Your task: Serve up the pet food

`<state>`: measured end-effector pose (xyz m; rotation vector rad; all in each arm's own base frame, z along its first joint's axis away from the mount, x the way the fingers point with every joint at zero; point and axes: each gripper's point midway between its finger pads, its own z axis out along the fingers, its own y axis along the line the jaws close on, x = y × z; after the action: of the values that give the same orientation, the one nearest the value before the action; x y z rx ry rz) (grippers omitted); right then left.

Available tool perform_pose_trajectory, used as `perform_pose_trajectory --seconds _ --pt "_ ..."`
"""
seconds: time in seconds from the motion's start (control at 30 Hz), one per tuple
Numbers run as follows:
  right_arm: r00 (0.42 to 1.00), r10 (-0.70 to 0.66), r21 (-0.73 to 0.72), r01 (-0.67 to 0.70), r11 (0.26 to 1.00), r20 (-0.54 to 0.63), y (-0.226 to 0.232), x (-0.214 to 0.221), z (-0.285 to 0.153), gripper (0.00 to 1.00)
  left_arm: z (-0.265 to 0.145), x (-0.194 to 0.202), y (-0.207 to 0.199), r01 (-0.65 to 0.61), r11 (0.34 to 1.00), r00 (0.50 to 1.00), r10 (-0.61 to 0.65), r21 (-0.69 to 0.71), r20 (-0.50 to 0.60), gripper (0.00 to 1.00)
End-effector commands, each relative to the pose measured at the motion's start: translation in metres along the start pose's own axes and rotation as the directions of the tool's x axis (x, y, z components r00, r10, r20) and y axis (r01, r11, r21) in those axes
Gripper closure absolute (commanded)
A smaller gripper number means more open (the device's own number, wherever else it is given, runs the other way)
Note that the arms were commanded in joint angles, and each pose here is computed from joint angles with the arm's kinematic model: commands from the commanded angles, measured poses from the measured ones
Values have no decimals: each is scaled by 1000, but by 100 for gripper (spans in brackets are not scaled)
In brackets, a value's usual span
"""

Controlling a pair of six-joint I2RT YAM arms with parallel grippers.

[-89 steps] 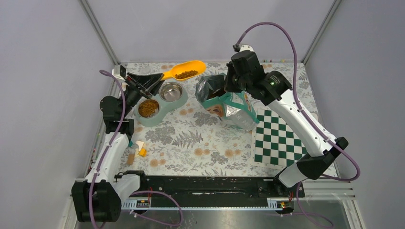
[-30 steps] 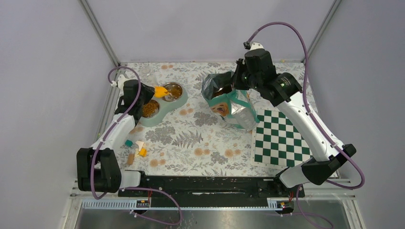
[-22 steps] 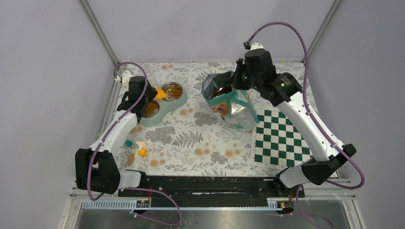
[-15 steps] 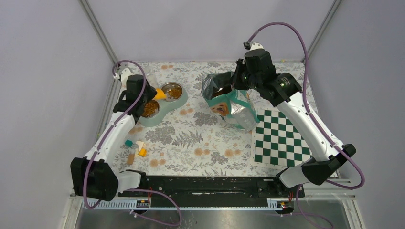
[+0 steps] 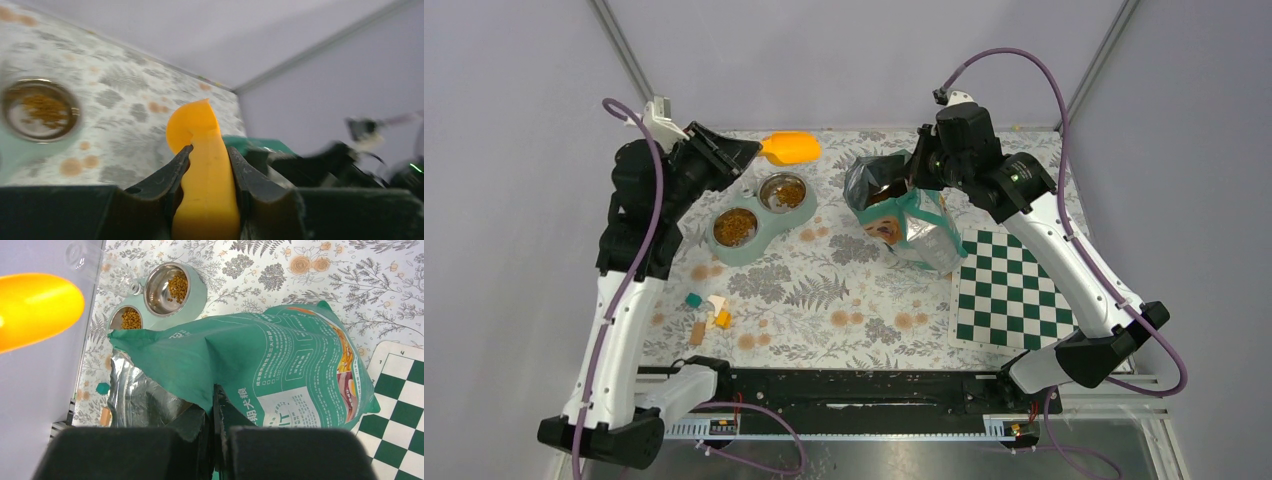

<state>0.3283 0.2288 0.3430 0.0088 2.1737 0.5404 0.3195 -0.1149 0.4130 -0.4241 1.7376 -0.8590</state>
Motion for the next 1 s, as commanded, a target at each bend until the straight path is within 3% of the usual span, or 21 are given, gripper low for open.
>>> perform_pose_trajectory --seconds 0.0,0.23,0.43,0.73,0.97 --pt "994 52 -135 -38 990 101 27 -30 -21 100 -36 15 -74 63 940 990 -15 335 -142 100" --pt "995 54 -137 -43 990 80 28 -25 -20 100 -63 22 -101 16 883 982 74 470 -172 100" --pt "997 41 -134 -31 990 69 28 -24 -19 100 -58 41 -87 7 892 972 100 451 -213 100" --pt "998 -15 -140 24 990 67 44 -16 -13 100 -9 79 -53 78 961 960 0 266 -281 100" --pt "991 -101 -111 110 988 84 70 -5 -2 100 33 112 -31 -11 990 952 54 142 -303 100"
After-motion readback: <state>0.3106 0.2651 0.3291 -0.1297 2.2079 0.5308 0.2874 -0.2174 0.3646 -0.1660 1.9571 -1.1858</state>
